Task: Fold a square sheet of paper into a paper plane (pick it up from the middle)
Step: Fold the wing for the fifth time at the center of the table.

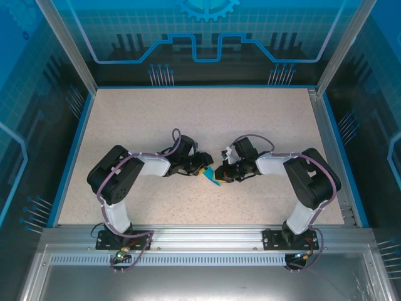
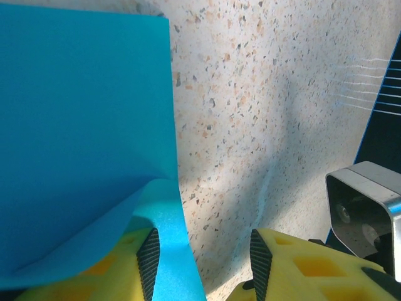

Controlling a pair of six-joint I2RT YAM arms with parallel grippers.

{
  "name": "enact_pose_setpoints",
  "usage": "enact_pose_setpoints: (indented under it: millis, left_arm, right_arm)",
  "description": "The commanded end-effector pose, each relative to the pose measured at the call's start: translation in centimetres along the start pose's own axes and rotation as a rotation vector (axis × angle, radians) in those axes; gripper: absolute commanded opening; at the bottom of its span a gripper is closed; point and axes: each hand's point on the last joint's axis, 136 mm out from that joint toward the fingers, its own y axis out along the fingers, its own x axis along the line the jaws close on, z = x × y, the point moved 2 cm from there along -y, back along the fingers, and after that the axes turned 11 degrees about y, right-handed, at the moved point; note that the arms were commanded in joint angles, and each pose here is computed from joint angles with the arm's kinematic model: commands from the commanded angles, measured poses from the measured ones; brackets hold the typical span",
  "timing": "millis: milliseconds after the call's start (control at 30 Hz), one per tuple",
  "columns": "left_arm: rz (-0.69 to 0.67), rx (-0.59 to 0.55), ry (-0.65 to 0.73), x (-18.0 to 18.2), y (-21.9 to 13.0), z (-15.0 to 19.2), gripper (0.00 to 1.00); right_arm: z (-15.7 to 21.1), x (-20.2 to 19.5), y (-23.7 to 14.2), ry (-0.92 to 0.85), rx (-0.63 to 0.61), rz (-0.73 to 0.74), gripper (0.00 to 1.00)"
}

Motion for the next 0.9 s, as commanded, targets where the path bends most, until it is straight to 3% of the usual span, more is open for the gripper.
enact_pose_setpoints:
  millis: [0,200,367,667,867]
  left_arm:
    - [-0.097,0.064,-0.048,2.9,0.4,1.7,0.47]
    - [-0.101,0.065,-0.064,2.9,0.4,1.8,0.47]
    - [-0.108,0.068,-0.071,3.1,0.4,1.9,0.47]
    - [-0.101,0.069,-0.065,2.9,0.3,1.8,0.47]
    - [-0.102,0.074,-0.062,2.9,0.4,1.9,0.47]
  right_arm:
    - [2.2,-1.6,1.1,-0.04,0.092,0.096,0.07]
    - [3.7,-4.5,2.4,-0.069,0.135,0.237,0.07]
    - [3.7,-4.6,1.7,-0.084,0.105,0.269,0.07]
    - [2.6,-1.3,-0.2,-0.044,0.024,0.122,0.16]
    - [2.6,-0.8,-0.4,-0.032,0.049,0.059,0.12]
